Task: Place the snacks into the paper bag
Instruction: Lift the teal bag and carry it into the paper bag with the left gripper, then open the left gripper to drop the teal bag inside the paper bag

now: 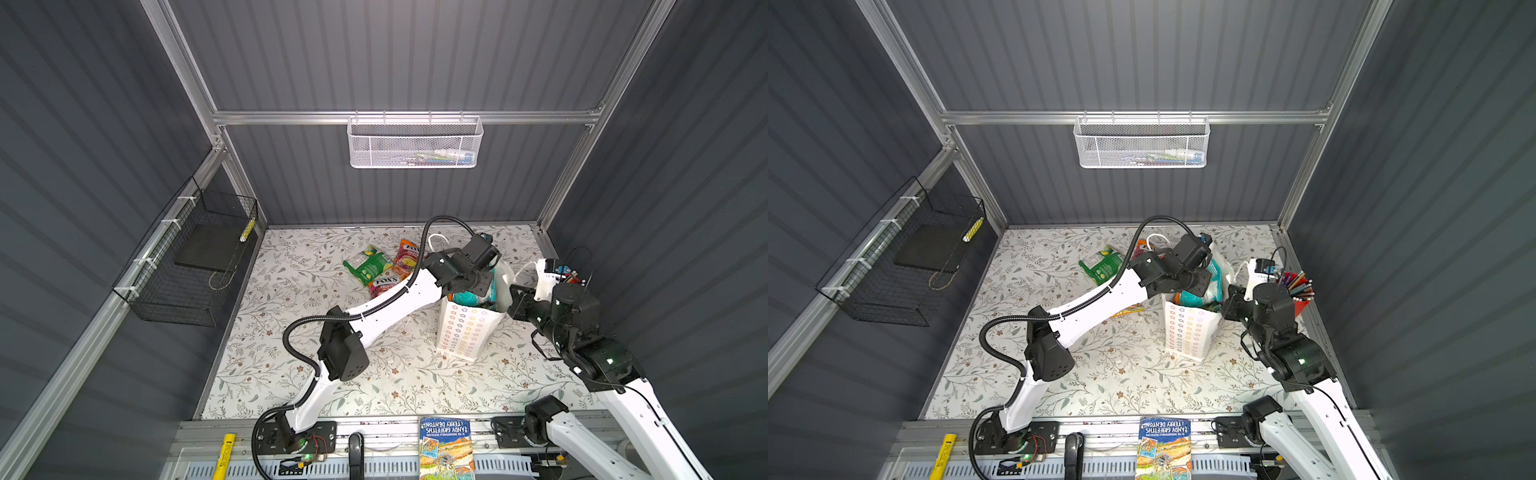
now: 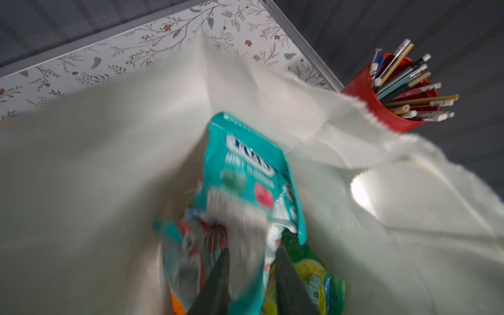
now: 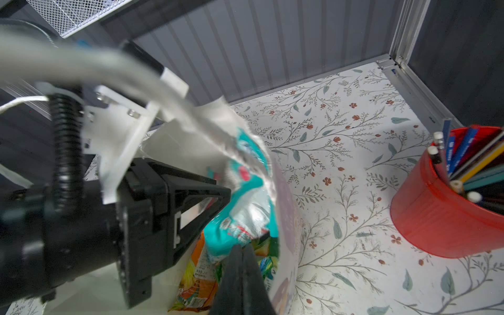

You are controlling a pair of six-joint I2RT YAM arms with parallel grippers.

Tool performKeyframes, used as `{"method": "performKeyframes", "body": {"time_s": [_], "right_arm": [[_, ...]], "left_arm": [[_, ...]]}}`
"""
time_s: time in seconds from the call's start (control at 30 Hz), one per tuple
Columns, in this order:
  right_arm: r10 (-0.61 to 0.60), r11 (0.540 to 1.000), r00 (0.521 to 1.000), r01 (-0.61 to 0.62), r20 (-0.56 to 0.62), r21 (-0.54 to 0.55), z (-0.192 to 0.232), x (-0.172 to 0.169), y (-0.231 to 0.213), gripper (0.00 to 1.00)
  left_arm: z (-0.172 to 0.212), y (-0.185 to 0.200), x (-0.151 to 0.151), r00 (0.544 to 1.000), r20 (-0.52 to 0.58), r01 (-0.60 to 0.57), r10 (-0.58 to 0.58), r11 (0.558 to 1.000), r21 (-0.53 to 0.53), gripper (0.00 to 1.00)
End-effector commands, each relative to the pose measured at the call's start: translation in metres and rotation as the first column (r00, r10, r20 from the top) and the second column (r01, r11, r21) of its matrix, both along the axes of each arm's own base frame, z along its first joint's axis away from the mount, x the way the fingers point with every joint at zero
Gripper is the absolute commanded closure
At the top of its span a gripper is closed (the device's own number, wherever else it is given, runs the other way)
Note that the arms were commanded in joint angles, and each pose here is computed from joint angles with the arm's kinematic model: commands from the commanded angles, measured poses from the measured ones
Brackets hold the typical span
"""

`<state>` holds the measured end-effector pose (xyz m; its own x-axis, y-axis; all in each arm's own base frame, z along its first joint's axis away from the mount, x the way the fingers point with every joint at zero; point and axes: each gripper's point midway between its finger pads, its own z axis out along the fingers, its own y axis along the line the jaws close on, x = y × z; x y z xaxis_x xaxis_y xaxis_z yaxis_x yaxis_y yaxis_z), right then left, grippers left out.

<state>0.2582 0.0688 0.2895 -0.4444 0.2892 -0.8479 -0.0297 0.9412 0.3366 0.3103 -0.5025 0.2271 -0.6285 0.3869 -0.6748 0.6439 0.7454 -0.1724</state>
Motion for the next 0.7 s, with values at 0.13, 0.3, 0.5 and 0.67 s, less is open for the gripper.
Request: {"method": "performKeyframes", "body": {"time_s": [0.13, 0.3, 0.5, 0.67], "right_arm": [[-0.023, 1.000, 0.999, 0.023, 0.031, 0.005, 0.005, 0.004, -0.003, 1.00], [-0.027, 1.000, 0.999, 0.027, 0.035, 0.006, 0.005, 0.002, -0.004, 1.00], [-0.033, 0.999, 0.999, 0.033, 0.043, 0.009, 0.008, 0.001, -0.006, 1.00], [-0.034, 0.999, 0.998, 0.034, 0.051, 0.013, 0.010, -0.001, -0.007, 0.96]], "left_arm": [[0.031, 0.001, -0.008, 1.000, 0.011, 0.028, -0.027, 0.998, -0.054, 0.40], [0.083, 0.010, -0.020, 0.997, 0.060, 0.063, -0.054, 0.985, -0.161, 0.14], [0.148, 0.034, -0.038, 0.989, 0.128, 0.101, -0.069, 0.961, -0.257, 0.05], [0.188, 0.069, -0.045, 0.976, 0.216, 0.086, -0.024, 0.954, -0.287, 0.00]]}}
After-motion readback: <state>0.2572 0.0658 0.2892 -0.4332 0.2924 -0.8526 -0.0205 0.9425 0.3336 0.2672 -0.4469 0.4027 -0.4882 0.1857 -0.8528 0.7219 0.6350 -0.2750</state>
